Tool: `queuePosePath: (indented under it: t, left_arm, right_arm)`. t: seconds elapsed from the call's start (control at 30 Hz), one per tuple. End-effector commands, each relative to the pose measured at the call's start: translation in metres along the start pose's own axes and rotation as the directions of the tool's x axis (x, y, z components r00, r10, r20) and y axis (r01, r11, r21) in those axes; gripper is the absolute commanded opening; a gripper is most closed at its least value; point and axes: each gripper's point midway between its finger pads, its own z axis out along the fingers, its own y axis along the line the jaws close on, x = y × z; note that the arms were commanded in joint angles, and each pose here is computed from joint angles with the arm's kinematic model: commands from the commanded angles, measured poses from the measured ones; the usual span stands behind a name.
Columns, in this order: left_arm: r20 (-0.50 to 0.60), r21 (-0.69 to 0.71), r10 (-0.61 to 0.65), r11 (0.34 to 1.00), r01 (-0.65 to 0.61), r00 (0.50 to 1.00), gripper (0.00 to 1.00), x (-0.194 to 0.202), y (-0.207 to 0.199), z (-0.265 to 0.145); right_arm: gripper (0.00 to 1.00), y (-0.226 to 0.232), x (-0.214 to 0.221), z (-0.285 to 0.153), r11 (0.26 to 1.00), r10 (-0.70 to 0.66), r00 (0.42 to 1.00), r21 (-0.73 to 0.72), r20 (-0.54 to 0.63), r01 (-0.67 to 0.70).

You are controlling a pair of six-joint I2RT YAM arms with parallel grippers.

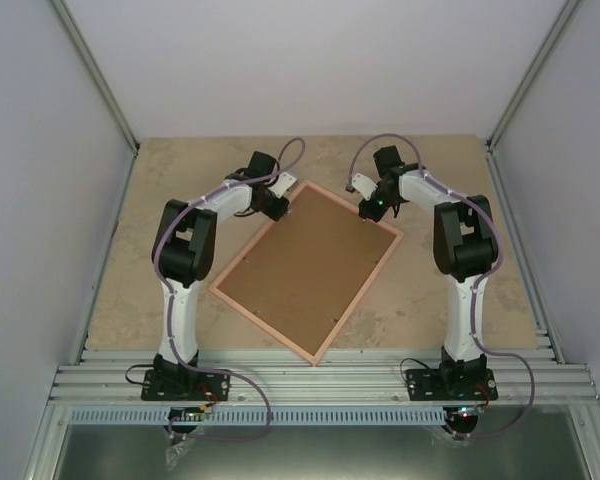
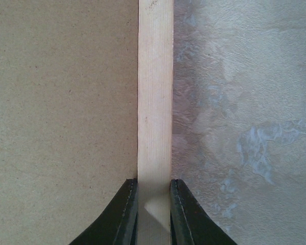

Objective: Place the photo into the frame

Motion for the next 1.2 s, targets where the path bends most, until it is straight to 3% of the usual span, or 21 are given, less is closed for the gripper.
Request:
queuePosePath:
  t: [0.0,0.13,0.37,0.67,0.73,0.9,1.17]
  left_arm:
    - [0.081,0.068,-0.034,0.997,0.028,0.996,0.29,-0.023,-0.004,-0.031]
    - [0.121,0.135,-0.034,0.991,0.018,0.992,0.41,-0.032,-0.016,-0.039]
    - [0.064,0.170,-0.031,0.985,0.019,0.997,0.45,-0.022,-0.020,-0.017]
    - [-0.038,0.090,0.021,0.996,-0.017,0.999,0.51,0.004,-0.010,0.014]
    - [-0.050,0.073,0.026,0.997,-0.022,0.998,0.48,0.009,-0.006,0.018]
    - [-0.066,0.068,0.049,0.997,-0.045,0.997,0.27,0.017,-0.006,0.021]
    - [-0.084,0.091,0.108,0.991,-0.101,0.991,0.15,0.030,-0.012,0.021]
  right_arm:
    - [0.01,0.009,-0.003,-0.001,0.999,-0.050,0.999,-0.021,0.019,0.051]
    - [0.00,0.009,-0.003,-0.001,0.998,-0.060,0.998,-0.022,0.022,0.061]
    - [0.00,0.010,-0.003,-0.001,0.998,-0.060,0.998,-0.023,0.021,0.061]
    - [0.01,0.009,-0.003,-0.001,0.998,-0.058,0.998,-0.023,0.020,0.059]
    - [0.01,0.009,-0.002,0.000,0.998,-0.058,0.998,-0.023,0.018,0.059]
    - [0.01,0.009,-0.003,-0.001,0.998,-0.063,0.998,-0.020,0.019,0.064]
    - [0.01,0.008,-0.003,-0.002,0.997,-0.071,0.997,-0.016,0.020,0.071]
